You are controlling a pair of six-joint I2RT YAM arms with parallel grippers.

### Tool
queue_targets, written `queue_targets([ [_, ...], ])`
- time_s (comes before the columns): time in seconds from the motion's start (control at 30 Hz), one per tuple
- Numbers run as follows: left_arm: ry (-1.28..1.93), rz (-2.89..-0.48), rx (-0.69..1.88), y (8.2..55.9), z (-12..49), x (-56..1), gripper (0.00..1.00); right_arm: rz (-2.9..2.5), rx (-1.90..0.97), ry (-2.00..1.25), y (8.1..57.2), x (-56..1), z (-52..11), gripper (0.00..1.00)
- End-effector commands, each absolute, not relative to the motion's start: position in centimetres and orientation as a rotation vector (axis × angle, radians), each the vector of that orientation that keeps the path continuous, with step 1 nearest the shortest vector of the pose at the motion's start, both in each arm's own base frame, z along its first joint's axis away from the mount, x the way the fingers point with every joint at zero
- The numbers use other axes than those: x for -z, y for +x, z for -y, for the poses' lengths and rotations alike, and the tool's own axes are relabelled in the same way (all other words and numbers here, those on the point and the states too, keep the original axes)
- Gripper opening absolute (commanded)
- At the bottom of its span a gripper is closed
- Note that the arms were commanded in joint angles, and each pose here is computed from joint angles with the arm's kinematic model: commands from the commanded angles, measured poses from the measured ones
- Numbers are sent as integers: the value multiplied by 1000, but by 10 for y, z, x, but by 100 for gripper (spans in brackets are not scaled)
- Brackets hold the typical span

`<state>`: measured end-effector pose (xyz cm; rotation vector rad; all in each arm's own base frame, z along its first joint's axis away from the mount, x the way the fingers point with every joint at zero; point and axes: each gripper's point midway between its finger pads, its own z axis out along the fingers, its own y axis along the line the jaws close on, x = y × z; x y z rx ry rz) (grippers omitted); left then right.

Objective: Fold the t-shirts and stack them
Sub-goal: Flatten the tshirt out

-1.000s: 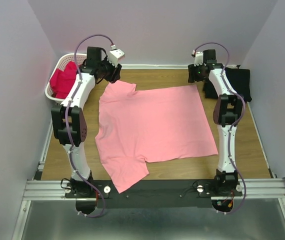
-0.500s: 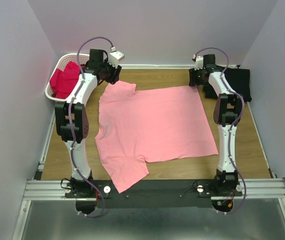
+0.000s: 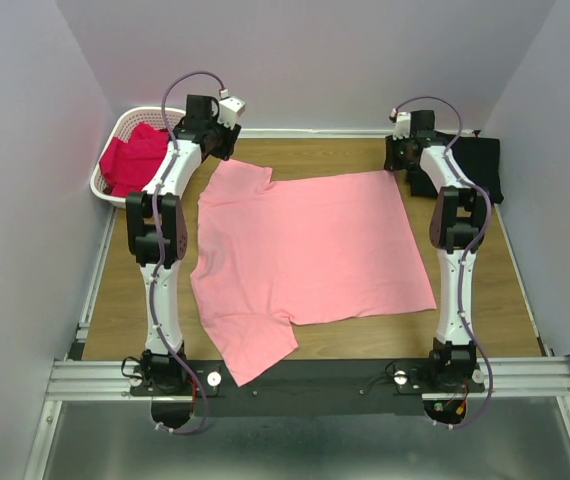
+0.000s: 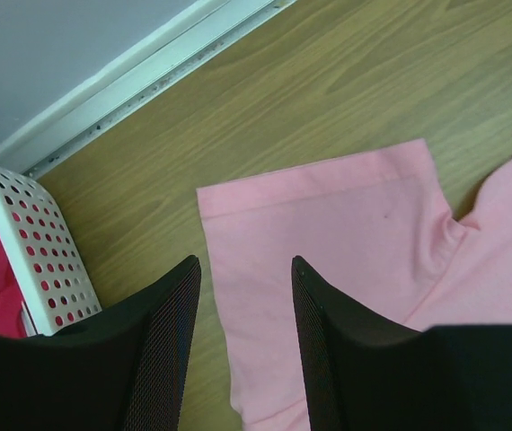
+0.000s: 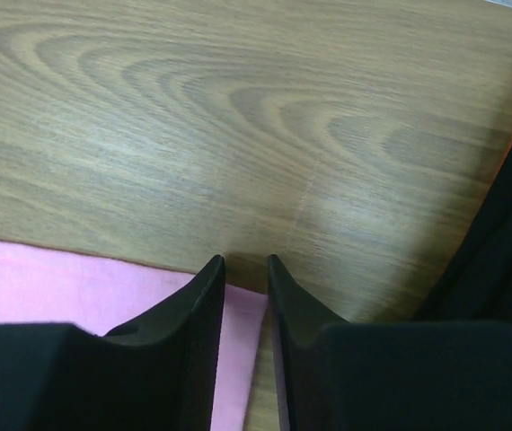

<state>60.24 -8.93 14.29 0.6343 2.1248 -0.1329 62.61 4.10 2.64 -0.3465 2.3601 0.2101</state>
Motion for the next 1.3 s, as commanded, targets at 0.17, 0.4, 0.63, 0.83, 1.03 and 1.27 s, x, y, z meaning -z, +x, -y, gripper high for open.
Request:
queue_targets([
  [0.17, 553, -2163, 132, 613, 82, -127, 54, -2462, -323, -273, 599, -19, -50, 58],
  [0.4, 565, -2164, 137, 605, 83, -126, 54, -2433, -422, -166, 602, -42, -47, 56],
  [0.63, 569, -2152, 133, 604, 83, -133, 54, -2476, -383, -169, 589, -33, -39, 54],
  [0.83, 561, -2161, 145, 605, 83, -128, 54, -2488, -330, -190, 592, -23, -33, 54],
  [1.03, 550, -2166, 149, 608, 84, -124, 54, -2502, -265, -211, 597, -9, -32, 52],
  [1.27, 555, -2169, 151, 608, 85, -119, 54, -2547, -144, -303, 587, 16, -48, 51],
])
